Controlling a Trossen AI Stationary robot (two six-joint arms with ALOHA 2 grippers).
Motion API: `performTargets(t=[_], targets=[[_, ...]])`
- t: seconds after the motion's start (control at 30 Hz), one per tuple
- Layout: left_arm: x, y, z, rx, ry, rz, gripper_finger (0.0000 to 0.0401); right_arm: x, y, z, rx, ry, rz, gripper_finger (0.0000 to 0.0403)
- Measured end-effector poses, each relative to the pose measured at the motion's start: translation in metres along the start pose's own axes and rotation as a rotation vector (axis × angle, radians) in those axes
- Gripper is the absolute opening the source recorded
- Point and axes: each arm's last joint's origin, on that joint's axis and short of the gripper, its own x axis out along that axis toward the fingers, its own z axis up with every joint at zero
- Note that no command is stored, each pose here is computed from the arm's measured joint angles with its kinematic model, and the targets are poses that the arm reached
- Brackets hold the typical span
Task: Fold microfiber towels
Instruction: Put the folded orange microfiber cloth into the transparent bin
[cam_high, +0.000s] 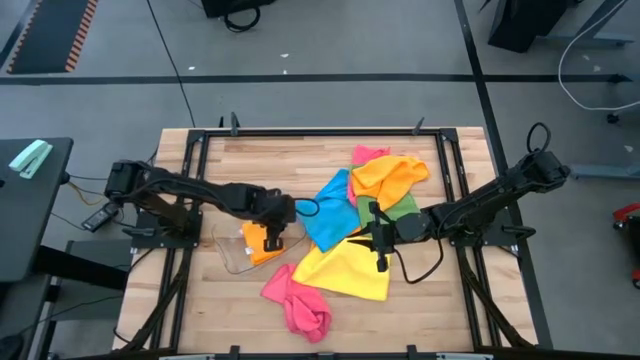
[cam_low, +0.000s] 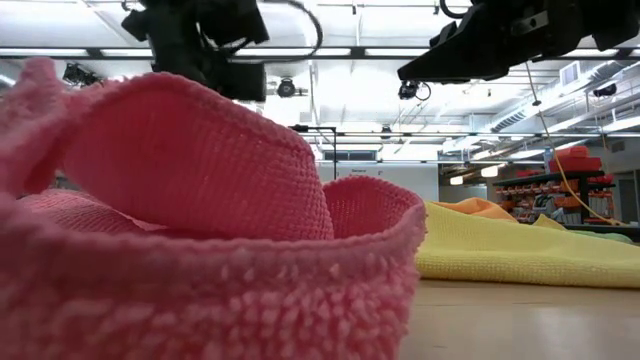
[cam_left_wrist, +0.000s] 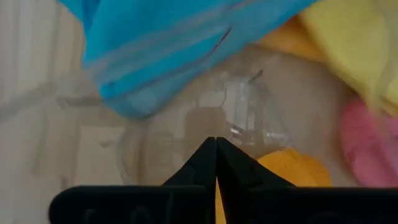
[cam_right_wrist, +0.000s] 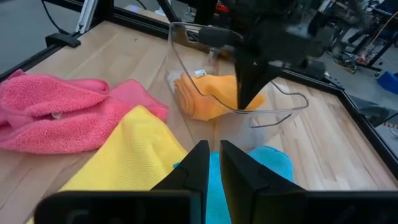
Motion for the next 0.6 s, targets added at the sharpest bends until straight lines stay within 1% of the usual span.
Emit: performTargets(t=[0.1,0.17,0.27,0.37,0.47,0.53,0.6], targets=[[0.009,-0.005,-0.009,-0.005,0.069,0.005,0.0038,0.000,0.000,0.000,0.001,-0.003,0.000,0.0045],[0.012,-0.007,-0.014,0.005,0.097,0.005,0.0040,0.000,0.000,0.000,0.001,-0.004,0.000,0.0045],[0.012,-0.010,-0.018,0.019,0.136,0.006,0.0034,0.000,0.000,0.001,0.001,-0.006,0.000,0.0045],[0.008,-0.010,-0.024,0.051,0.232,-0.019,0.0022,0.000,0.000,0.001,0.004,-0.011,-0.002,0.0045],[0.001,-0.011,-0.024,0.054,0.286,-0.039,0.0013,0.000,-0.001,0.003,0.004,-0.024,-0.004,0.0045],[-0.001,-0.011,-0.022,0.056,0.288,-0.049,0.0010,0.000,-0.001,0.003,-0.002,-0.025,-0.008,0.0045],[0.000,-0.012,-0.018,0.055,0.249,-0.053,0.0011,0.000,-0.002,0.003,-0.001,-0.028,-0.009,0.0045]])
